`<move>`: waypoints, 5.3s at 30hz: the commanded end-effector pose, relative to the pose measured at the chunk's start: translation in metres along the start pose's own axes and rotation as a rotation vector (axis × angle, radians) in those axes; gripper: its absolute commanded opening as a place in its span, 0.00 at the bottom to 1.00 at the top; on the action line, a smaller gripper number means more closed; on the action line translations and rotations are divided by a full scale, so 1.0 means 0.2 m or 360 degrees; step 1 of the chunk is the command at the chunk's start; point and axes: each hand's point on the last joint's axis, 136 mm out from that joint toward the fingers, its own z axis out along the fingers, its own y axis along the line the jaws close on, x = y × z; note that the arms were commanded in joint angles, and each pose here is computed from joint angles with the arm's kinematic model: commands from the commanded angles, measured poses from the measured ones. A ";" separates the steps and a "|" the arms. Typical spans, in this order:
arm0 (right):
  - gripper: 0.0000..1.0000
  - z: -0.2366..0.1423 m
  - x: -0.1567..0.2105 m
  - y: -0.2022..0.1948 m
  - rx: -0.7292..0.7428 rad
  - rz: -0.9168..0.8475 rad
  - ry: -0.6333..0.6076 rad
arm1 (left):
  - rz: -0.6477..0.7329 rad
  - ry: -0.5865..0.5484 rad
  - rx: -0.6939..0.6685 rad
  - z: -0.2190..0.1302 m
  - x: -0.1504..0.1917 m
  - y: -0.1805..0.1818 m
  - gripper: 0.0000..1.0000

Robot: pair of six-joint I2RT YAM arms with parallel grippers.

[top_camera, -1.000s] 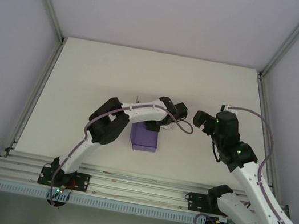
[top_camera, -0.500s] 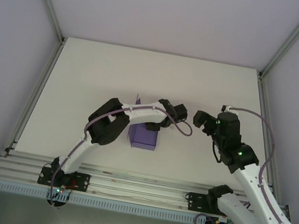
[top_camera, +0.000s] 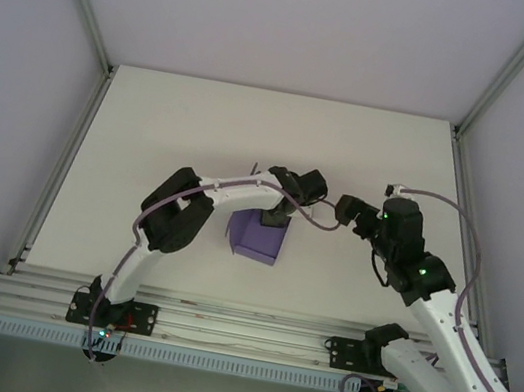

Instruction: Assemble paper box

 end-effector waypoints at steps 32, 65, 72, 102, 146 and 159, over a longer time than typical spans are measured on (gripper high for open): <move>0.83 0.60 0.47 0.48 -0.0847 -0.1544 0.1052 | -0.2657 -0.0915 -0.0248 -0.67 1.07 0.20 1.00; 0.26 0.94 0.71 0.54 -0.0903 -0.1305 0.1540 | -0.2639 -0.0945 -0.0042 -0.49 1.01 0.02 1.00; 0.22 0.99 0.75 0.48 -0.0696 -0.1271 0.1488 | -0.2639 -0.0947 -0.0061 -0.49 1.02 0.02 1.00; 0.00 1.11 0.80 0.15 0.0415 -0.1482 0.1377 | -0.2591 -0.0962 -0.0171 -0.55 1.08 0.05 1.00; 0.42 0.82 0.59 0.40 0.0494 -0.0484 0.0654 | -0.2505 -0.1049 -0.0013 -0.65 0.96 0.11 1.00; 0.69 0.73 0.34 0.43 0.0303 -0.0502 0.0501 | -0.2359 -0.1005 0.0017 -0.61 0.84 0.20 1.00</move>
